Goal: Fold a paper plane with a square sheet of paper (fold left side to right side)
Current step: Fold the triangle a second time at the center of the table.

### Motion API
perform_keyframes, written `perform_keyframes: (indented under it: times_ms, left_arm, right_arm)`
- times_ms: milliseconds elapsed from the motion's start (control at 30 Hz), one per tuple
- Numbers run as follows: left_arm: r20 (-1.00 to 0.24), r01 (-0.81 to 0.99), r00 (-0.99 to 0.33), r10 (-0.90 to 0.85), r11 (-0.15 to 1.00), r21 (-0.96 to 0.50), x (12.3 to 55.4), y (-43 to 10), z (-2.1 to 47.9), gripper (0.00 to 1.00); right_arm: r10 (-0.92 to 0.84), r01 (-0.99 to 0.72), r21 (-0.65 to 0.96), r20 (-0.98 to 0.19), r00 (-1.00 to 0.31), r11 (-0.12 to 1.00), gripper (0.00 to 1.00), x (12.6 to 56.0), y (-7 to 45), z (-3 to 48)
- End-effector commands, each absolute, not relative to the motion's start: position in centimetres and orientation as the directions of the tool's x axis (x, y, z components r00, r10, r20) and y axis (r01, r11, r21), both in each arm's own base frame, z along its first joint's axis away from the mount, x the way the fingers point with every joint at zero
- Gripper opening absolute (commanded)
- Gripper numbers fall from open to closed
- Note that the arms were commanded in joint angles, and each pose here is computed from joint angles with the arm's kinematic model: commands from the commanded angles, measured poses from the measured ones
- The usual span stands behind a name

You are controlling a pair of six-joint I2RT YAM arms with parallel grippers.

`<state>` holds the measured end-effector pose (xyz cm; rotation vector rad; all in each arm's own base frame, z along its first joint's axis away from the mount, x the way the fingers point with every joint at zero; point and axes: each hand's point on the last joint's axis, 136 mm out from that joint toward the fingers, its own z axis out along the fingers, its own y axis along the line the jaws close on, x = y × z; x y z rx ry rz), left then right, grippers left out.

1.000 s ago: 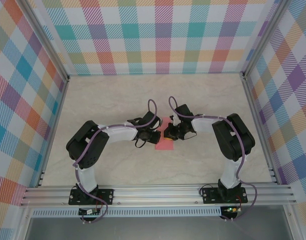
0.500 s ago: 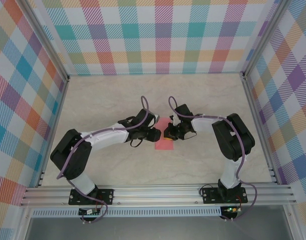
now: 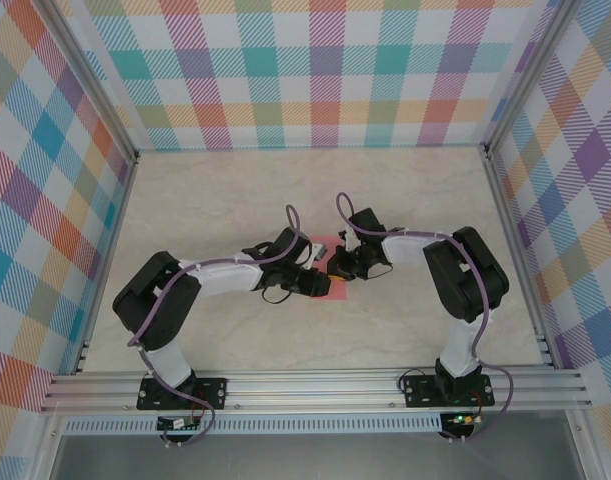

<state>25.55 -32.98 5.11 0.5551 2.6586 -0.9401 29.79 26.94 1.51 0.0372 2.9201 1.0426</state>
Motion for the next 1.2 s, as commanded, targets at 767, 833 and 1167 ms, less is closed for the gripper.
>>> perform_keyframes:
  times_ms: [767, 833, 1167]
  left_arm:
    - [-0.3, 0.402, -0.91, 0.285, 0.783, -0.474, 24.7, -31.1, 1.2, 0.3]
    - [-0.295, 0.398, -0.913, 0.283, 0.783, -0.478, 24.5, -31.0, 1.0, 0.3]
    - [-0.282, 0.384, -0.919, 0.275, 0.787, -0.483, 24.2, -30.9, 0.4, 0.23]
  right_arm:
    - [0.017, 0.005, 0.586, -0.015, -1.0, 0.811, 0.1, 29.3, 26.3, 0.6]
    - [0.015, -0.006, 0.603, -0.03, -0.999, 0.797, 0.1, 29.5, 26.6, 1.3]
    - [0.013, -0.067, 0.631, -0.12, -0.993, 0.773, 0.1, 30.2, 26.8, 5.1]
